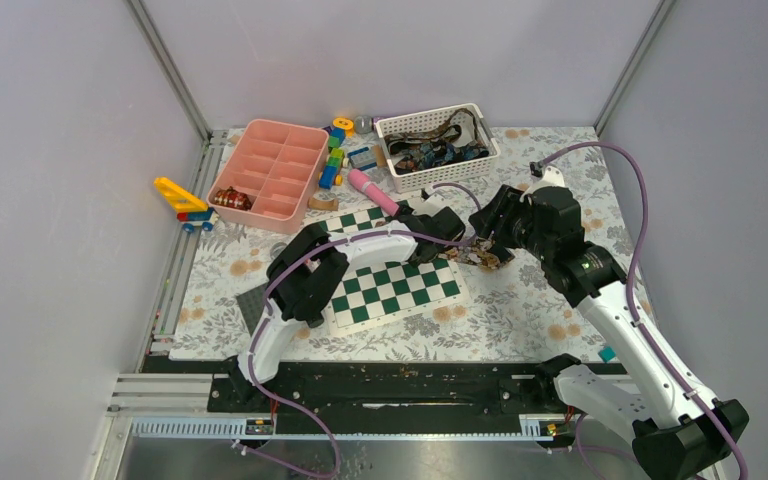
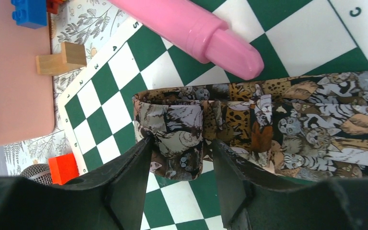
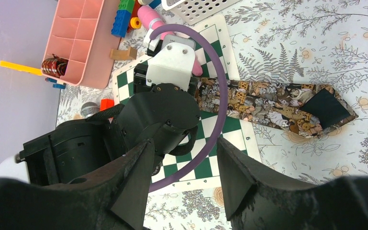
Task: Roll the ties
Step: Roll the tie at the center of the board.
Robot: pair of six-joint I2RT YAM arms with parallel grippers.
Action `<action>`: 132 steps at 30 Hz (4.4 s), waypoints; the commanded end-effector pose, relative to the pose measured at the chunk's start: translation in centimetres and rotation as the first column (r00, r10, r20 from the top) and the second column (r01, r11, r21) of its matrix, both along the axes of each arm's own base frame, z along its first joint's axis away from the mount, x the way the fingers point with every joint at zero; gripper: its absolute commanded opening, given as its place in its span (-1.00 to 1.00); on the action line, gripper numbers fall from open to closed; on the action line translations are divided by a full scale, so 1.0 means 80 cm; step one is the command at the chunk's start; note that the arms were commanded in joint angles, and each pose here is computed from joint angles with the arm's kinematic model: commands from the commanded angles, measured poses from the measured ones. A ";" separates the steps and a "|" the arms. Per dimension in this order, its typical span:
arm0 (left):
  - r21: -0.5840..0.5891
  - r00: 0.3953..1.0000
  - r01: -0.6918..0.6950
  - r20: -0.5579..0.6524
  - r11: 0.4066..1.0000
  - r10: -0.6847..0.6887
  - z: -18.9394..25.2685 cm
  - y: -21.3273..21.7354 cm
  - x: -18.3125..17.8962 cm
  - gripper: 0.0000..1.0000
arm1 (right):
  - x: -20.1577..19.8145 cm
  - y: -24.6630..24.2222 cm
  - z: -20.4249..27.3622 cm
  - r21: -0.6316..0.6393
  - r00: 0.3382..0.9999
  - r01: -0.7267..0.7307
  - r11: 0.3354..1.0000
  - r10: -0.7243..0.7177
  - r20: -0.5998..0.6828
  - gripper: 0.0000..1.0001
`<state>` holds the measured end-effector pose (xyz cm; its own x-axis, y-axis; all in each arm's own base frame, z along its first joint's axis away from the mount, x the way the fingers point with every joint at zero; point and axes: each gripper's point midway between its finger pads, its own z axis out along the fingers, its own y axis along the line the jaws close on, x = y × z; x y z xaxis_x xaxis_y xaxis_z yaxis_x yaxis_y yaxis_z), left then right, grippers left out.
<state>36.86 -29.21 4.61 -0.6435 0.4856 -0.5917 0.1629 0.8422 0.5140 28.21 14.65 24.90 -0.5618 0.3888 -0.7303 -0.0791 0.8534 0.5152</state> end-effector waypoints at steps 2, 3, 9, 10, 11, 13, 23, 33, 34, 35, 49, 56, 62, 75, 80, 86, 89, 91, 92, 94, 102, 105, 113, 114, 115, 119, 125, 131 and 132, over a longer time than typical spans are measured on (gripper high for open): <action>-0.095 0.999 0.025 -0.033 0.995 -0.028 0.003 -0.028 -0.003 0.00 | 0.001 -0.001 0.003 0.000 1.000 0.000 1.000 0.000 0.008 0.17; -0.103 0.999 0.026 -0.039 0.994 -0.030 0.003 -0.029 -0.003 0.01 | 0.001 0.000 0.003 0.001 1.000 -0.002 1.000 0.002 0.006 0.17; -0.136 0.997 0.030 -0.066 0.990 -0.039 0.001 -0.037 -0.008 0.02 | -0.001 0.005 0.003 0.012 1.000 -0.025 1.000 0.025 -0.002 0.20; -0.141 0.997 0.032 -0.070 0.990 -0.042 0.001 -0.038 -0.008 0.02 | -0.001 0.005 0.003 0.014 1.000 -0.025 1.000 0.025 -0.001 0.20; -0.145 0.996 0.034 -0.073 0.989 -0.045 0.000 -0.040 -0.008 0.02 | -0.001 0.005 0.002 0.013 1.000 -0.024 1.000 0.024 -0.003 0.21; -0.155 0.996 0.038 -0.079 0.987 -0.050 0.001 -0.042 -0.009 0.03 | -0.002 0.005 0.002 0.015 1.000 -0.024 1.000 0.024 -0.003 0.21; -0.181 0.992 0.053 -0.104 0.982 -0.072 -0.004 -0.050 -0.013 0.06 | -0.004 0.004 0.005 0.023 1.000 -0.019 1.000 0.019 0.005 0.21; -0.214 0.985 0.073 -0.137 0.974 -0.104 -0.014 -0.059 -0.018 0.07 | -0.006 0.003 0.018 0.032 0.999 -0.022 0.999 0.021 0.032 0.21; -0.212 0.986 0.073 -0.133 0.974 -0.103 -0.012 -0.058 -0.017 0.07 | -0.006 0.004 0.023 0.038 0.999 -0.024 0.999 0.022 0.039 0.20; -0.209 0.986 0.075 -0.128 0.975 -0.103 -0.010 -0.057 -0.016 0.07 | -0.006 0.005 0.029 0.046 0.999 -0.027 0.999 0.025 0.047 0.20; -0.231 0.991 0.085 -0.079 0.969 -0.105 0.020 -0.059 -0.011 0.10 | -0.014 0.016 0.118 0.144 0.983 -0.082 0.986 0.056 0.175 0.22; -0.290 0.993 0.103 -0.021 0.951 -0.114 0.066 -0.064 -0.006 0.14 | -0.016 0.007 0.128 0.159 0.981 -0.040 0.987 0.009 0.195 0.22; -0.334 0.993 0.112 0.015 0.936 -0.114 0.096 -0.064 -0.007 0.15 | -0.024 0.027 0.156 0.203 0.967 -0.142 0.969 0.092 0.237 0.24; -0.472 0.998 0.040 0.060 0.881 -0.013 0.142 -0.008 0.003 0.14 | -0.006 0.001 0.136 0.261 0.981 0.050 0.964 -0.097 0.169 0.17; -0.583 0.997 -0.032 0.041 0.812 0.068 0.147 0.039 0.018 0.14 | 0.003 0.007 0.118 0.276 0.986 0.062 0.959 -0.101 0.129 0.17; -0.680 0.993 -0.073 0.016 0.729 0.115 0.138 0.084 0.021 0.15 | 0.027 0.052 0.060 0.280 0.999 -0.032 0.959 0.033 0.001 0.02; -0.729 0.991 -0.064 0.036 0.682 0.131 0.139 0.093 0.021 0.15 | 0.042 0.092 0.016 0.289 0.981 -0.136 0.948 0.170 -0.095 -0.12; -0.773 0.991 -0.039 0.052 0.633 0.125 0.140 0.092 0.019 0.15 | 0.050 0.114 -0.019 0.286 0.960 -0.172 0.943 0.226 -0.166 -0.19; -0.790 0.991 -0.034 0.052 0.612 0.123 0.135 0.092 0.016 0.15 | 0.053 0.124 -0.036 0.280 0.947 -0.191 0.941 0.252 -0.198 -0.22; -0.819 0.990 -0.014 0.071 0.574 0.124 0.137 0.091 0.015 0.15 | 0.057 0.144 -0.067 0.262 0.921 -0.224 0.939 0.292 -0.259 -0.26; -0.864 0.987 0.018 0.096 0.503 0.130 0.127 0.088 0.018 0.15 | 0.085 0.198 -0.134 0.216 0.866 -0.288 0.933 0.350 -0.356 -0.31; -0.873 0.986 0.013 0.093 0.488 0.140 0.122 0.091 0.021 0.16 | 0.101 0.203 -0.151 0.194 0.862 -0.280 0.940 0.335 -0.380 -0.31; -0.892 0.984 -0.001 0.081 0.453 0.160 0.102 0.093 0.024 0.16 | 0.123 0.215 -0.185 0.154 0.839 -0.290 0.945 0.328 -0.434 -0.33; -0.892 0.984 -0.006 0.075 0.452 0.160 0.098 0.093 0.023 0.16 | 0.124 0.216 -0.189 0.150 0.836 -0.290 0.945 0.326 -0.440 -0.34; -0.893 0.985 -0.009 0.071 0.450 0.159 0.096 0.092 0.024 0.16 | 0.125 0.215 -0.192 0.144 0.835 -0.287 0.947 0.321 -0.447 -0.34; -0.897 0.986 -0.010 0.064 0.443 0.152 0.090 0.089 0.024 0.16 | 0.126 0.214 -0.205 0.127 0.828 -0.285 0.950 0.311 -0.467 -0.35; -0.901 0.989 -0.004 0.060 0.434 0.135 0.083 0.083 0.024 0.17 | 0.131 0.206 -0.229 0.081 0.828 -0.256 0.963 0.261 -0.496 -0.37; -0.901 0.992 -0.010 0.046 0.434 0.118 0.072 0.079 0.025 0.17 | 0.135 0.201 -0.246 0.053 0.824 -0.233 0.971 0.226 -0.519 -0.37; -0.902 0.992 -0.007 0.046 0.431 0.113 0.071 0.077 0.025 0.17 | 0.135 0.200 -0.248 0.046 0.825 -0.229 0.972 0.219 -0.522 -0.37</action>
